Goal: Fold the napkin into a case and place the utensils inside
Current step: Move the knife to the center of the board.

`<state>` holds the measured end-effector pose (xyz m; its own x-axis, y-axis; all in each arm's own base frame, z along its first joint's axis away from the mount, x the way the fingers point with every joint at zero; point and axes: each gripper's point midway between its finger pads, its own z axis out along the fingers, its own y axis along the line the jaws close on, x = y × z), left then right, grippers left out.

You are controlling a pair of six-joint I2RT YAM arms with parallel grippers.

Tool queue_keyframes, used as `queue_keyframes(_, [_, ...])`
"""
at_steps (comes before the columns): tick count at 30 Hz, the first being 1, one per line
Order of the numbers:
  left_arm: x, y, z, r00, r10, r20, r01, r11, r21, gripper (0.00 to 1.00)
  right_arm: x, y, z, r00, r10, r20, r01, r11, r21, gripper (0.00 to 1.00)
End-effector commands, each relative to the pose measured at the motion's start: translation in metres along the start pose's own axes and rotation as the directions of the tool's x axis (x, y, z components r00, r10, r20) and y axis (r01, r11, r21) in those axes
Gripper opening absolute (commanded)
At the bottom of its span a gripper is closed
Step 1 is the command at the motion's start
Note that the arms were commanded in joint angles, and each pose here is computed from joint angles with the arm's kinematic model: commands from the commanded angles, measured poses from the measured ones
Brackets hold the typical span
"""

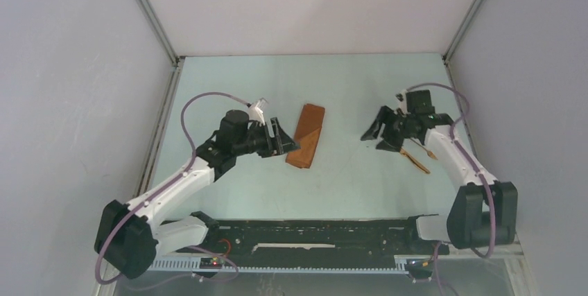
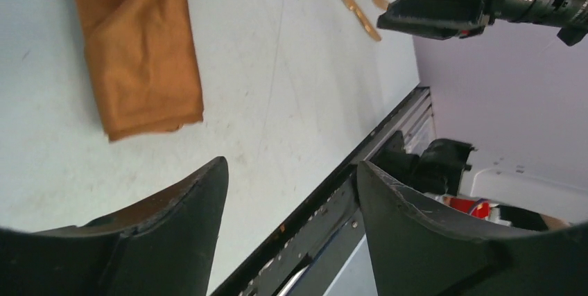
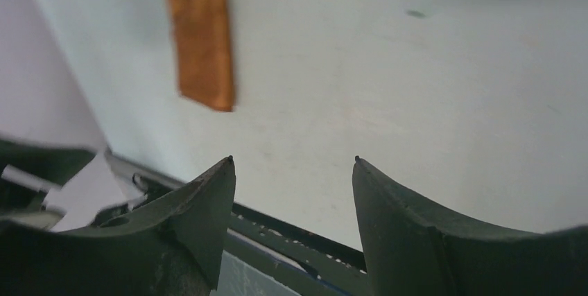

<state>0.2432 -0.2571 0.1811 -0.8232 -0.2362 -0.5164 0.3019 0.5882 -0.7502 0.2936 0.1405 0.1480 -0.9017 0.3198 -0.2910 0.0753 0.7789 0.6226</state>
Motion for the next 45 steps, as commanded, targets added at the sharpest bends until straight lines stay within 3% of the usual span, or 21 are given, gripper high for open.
queue_keyframes(1, [0.012, -0.006, -0.027, 0.995, 0.100, 0.003, -0.100, 0.994, -0.031, 0.74, -0.023, -0.059, -0.037, 0.953, 0.157, 0.258, -0.196, 0.971, 0.133, 0.71])
queue_keyframes(5, [0.012, -0.012, -0.044, 0.988, 0.152, 0.011, -0.152, 0.988, -0.036, 0.74, -0.028, -0.094, -0.067, 0.881, 0.268, 0.391, -0.353, 0.921, 0.165, 0.71])
queue_keyframes(8, [0.011, -0.019, -0.054, 0.983, 0.179, 0.027, -0.179, 0.984, -0.015, 0.75, -0.040, -0.125, -0.078, 0.880, 0.186, 0.437, -0.335, 0.896, 0.293, 0.70])
queue_keyframes(11, [0.013, -0.026, -0.059, 0.982, 0.189, 0.026, -0.190, 0.982, 0.014, 0.75, -0.052, -0.152, -0.073, 0.932, 0.100, 0.347, -0.256, 0.861, 0.439, 0.69])
queue_keyframes(14, [0.020, -0.030, -0.059, 0.982, 0.188, -0.003, -0.187, 0.981, 0.049, 0.75, -0.057, -0.174, -0.069, 0.985, 0.050, 0.165, -0.135, 0.821, 0.555, 0.68])
queue_keyframes(18, [0.029, -0.033, -0.056, 0.981, 0.189, -0.052, -0.183, 0.979, 0.089, 0.75, -0.057, -0.182, -0.041, 0.999, -0.043, -0.028, 0.051, 0.848, 0.528, 0.67])
queue_keyframes(23, [0.038, -0.035, -0.057, 0.971, 0.209, -0.112, -0.196, 0.973, 0.122, 0.75, -0.055, -0.188, -0.018, 0.988, -0.077, -0.134, 0.130, 0.884, 0.448, 0.67])
queue_keyframes(27, [0.045, -0.032, -0.056, 0.950, 0.266, -0.165, -0.255, 0.963, 0.087, 0.75, -0.029, -0.192, 0.005, 0.958, -0.075, -0.276, 0.197, 0.873, 0.446, 0.67])
queue_keyframes(37, [0.049, -0.036, -0.049, 0.927, 0.317, -0.201, -0.308, 0.948, 0.078, 0.75, -0.015, -0.207, 0.002, 0.943, -0.062, -0.326, 0.268, 0.722, 0.637, 0.65])
queue_keyframes(45, [0.044, -0.034, -0.044, 0.934, 0.302, -0.192, -0.298, 0.953, 0.052, 0.75, 0.023, -0.200, 0.017, 0.930, 0.068, -0.362, 0.222, 0.679, 0.699, 0.44])
